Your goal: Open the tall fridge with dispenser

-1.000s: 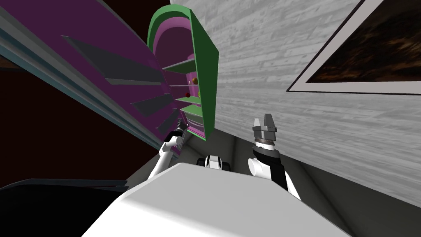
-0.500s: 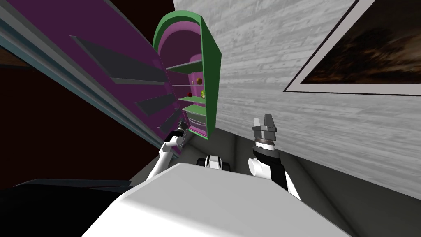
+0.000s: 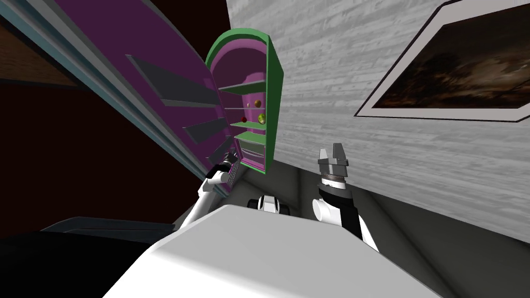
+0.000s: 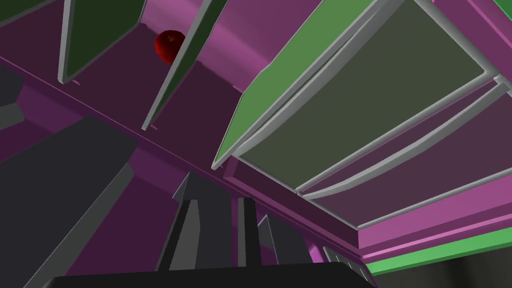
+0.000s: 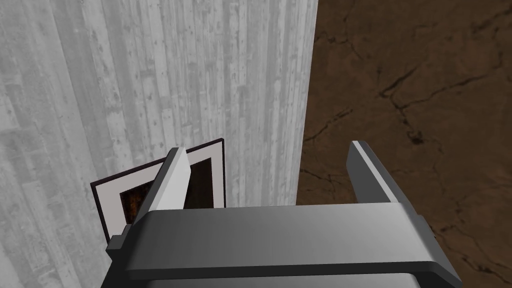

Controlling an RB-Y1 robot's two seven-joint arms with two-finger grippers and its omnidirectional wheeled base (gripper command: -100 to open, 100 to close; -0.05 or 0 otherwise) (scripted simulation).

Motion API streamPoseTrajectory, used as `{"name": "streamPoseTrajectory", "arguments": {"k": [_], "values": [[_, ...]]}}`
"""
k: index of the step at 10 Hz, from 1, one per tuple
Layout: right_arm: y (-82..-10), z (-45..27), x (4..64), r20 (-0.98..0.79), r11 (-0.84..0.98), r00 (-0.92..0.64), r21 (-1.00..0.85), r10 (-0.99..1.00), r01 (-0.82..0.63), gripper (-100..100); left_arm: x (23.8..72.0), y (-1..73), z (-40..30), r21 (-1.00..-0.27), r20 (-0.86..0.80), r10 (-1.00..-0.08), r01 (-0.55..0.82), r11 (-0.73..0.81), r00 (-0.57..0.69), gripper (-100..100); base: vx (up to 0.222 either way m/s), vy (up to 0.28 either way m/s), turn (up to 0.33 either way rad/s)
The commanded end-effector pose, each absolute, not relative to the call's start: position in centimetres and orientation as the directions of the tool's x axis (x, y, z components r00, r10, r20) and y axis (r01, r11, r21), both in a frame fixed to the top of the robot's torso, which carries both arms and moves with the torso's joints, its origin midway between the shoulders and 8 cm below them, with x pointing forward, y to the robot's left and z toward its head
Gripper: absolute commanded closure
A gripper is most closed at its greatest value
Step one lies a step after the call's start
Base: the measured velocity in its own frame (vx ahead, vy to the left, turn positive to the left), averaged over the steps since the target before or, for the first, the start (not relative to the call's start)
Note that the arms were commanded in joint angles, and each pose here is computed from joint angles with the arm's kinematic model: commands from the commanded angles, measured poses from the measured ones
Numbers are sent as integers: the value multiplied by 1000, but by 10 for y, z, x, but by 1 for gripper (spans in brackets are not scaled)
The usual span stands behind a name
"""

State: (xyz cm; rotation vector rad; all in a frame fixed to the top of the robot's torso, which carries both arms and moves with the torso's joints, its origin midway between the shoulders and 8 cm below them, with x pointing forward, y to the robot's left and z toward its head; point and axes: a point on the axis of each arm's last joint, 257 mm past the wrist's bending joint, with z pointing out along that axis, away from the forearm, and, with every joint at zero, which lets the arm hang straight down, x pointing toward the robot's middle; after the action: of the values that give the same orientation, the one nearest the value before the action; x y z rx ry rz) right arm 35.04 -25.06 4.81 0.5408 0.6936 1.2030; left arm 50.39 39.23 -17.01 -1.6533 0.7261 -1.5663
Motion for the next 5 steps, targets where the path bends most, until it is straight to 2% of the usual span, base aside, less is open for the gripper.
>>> {"name": "streamPoseTrajectory", "arguments": {"k": [1, 5], "values": [[-251, 48, 350, -195, 280, 202, 707, 960, -649, 0, 498, 400, -153, -807, 590, -803, 73, -586, 86, -100, -6, 169, 66], [-251, 48, 350, -195, 280, 202, 707, 960, -649, 0, 489, 406, -131, -798, 602, -795, 53, -600, 71, -100, 7, 168, 57]]}}
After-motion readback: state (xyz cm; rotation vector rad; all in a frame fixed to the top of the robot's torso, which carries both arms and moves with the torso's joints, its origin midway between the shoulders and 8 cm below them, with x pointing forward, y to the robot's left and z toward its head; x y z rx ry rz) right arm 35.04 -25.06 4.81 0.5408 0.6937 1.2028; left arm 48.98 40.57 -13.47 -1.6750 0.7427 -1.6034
